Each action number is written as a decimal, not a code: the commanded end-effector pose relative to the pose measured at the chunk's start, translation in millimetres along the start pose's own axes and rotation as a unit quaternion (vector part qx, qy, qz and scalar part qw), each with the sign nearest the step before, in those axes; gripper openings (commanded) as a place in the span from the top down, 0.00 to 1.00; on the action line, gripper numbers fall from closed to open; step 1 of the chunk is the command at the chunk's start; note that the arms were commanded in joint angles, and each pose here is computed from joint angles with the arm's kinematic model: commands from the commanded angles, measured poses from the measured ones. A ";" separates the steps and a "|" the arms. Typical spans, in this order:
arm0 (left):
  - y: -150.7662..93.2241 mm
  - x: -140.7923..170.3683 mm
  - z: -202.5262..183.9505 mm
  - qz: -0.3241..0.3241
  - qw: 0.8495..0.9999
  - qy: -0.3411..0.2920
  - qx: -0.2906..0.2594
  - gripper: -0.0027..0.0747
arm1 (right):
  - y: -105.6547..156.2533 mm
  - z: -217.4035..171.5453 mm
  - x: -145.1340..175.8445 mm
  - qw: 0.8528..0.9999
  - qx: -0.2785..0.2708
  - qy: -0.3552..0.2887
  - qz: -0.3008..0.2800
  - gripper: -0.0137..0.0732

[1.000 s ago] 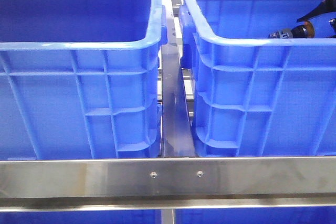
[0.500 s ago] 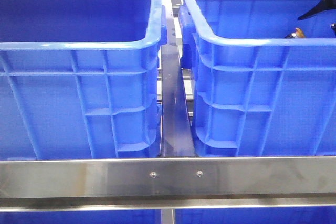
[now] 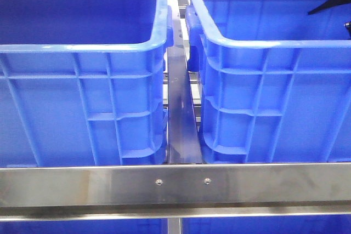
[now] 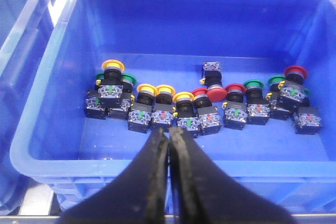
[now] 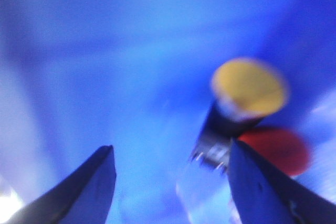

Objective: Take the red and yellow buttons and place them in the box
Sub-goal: 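Open the right gripper to release the yellow button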

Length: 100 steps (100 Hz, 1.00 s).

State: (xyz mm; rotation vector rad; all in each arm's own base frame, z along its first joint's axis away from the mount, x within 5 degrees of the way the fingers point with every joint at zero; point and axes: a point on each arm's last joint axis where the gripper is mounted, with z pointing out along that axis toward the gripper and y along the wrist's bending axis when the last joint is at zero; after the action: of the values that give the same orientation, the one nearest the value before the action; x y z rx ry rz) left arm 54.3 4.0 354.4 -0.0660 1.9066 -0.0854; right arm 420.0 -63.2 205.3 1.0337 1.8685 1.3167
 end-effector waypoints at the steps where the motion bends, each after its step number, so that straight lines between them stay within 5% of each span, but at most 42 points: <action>1: -1.7 -12.0 -2.8 -0.003 0.999 -0.042 0.007 0.99 | 44.3 -20.1 5.5 0.996 -0.074 0.006 -0.050 0.28; 32: -1.8 -11.9 -2.8 -0.004 0.999 -0.041 0.008 0.99 | 64.3 -60.5 35.4 0.983 -0.069 -0.022 -0.167 0.28; 57: -1.8 -11.9 -2.8 -0.004 0.999 -0.041 0.008 0.99 | 83.2 -96.2 66.8 0.955 -0.062 -0.033 -0.287 0.28; 100: -1.8 -11.9 -2.8 -0.004 0.999 -0.041 0.008 0.99 | 115.0 -176.0 139.9 0.855 -0.015 -0.139 -0.500 0.28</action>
State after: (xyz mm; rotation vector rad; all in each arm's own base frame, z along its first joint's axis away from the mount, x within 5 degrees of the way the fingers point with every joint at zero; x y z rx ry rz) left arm 54.3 4.0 354.4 -0.0660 1.9066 -0.0854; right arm 254.4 -4.1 340.4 0.1510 1.8043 0.6232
